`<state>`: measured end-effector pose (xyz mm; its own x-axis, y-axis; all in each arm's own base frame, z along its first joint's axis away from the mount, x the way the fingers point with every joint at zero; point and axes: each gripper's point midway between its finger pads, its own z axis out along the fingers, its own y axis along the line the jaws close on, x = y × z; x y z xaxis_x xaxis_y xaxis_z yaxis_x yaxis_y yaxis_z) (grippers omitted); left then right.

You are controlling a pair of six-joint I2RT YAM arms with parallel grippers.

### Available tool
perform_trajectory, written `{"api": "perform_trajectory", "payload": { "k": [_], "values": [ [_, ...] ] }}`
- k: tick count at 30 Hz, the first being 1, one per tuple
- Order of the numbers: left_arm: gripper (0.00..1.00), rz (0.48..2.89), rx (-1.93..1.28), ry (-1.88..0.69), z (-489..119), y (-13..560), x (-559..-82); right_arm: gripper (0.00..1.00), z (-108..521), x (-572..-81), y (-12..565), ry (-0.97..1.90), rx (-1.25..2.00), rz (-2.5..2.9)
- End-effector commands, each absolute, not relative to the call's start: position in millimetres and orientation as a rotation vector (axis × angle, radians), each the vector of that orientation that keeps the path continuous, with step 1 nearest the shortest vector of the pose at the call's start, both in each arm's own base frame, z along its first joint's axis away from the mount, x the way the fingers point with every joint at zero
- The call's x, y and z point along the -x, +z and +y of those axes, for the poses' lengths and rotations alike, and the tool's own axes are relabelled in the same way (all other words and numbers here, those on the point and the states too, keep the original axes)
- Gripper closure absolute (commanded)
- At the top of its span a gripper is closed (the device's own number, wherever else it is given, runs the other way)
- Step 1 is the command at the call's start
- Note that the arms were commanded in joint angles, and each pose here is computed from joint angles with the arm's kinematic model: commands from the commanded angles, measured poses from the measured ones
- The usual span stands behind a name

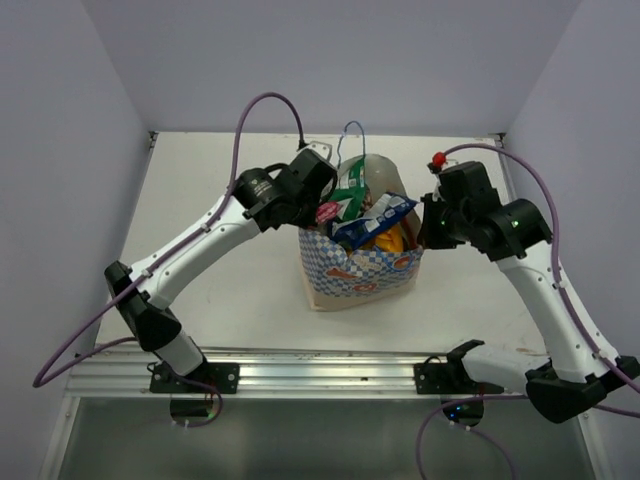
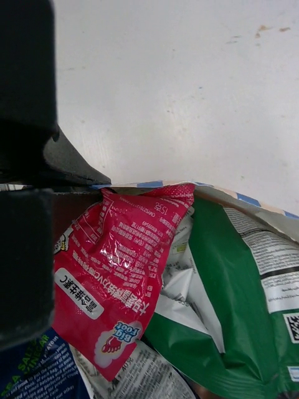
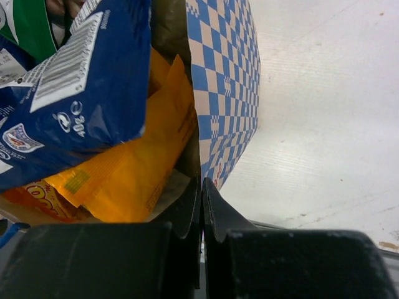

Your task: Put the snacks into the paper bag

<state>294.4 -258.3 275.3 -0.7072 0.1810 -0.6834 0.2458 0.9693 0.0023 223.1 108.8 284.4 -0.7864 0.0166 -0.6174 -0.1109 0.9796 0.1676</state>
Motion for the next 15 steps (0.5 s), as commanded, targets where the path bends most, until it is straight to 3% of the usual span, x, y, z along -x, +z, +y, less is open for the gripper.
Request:
{"api": "perform_trajectory", "payload": {
  "k": [1,15],
  "values": [
    [1.0,2.247,-0.14,-0.056,-228.6,283.0,-307.5,1.0,129.0,-241.5,291.4,0.333,0.066,2.352],
    [1.0,2.221,-0.05,0.065,-193.9,282.7,-310.5,1.0,183.7,-233.2,257.7,0.333,0.229,2.409]
  ]
}}
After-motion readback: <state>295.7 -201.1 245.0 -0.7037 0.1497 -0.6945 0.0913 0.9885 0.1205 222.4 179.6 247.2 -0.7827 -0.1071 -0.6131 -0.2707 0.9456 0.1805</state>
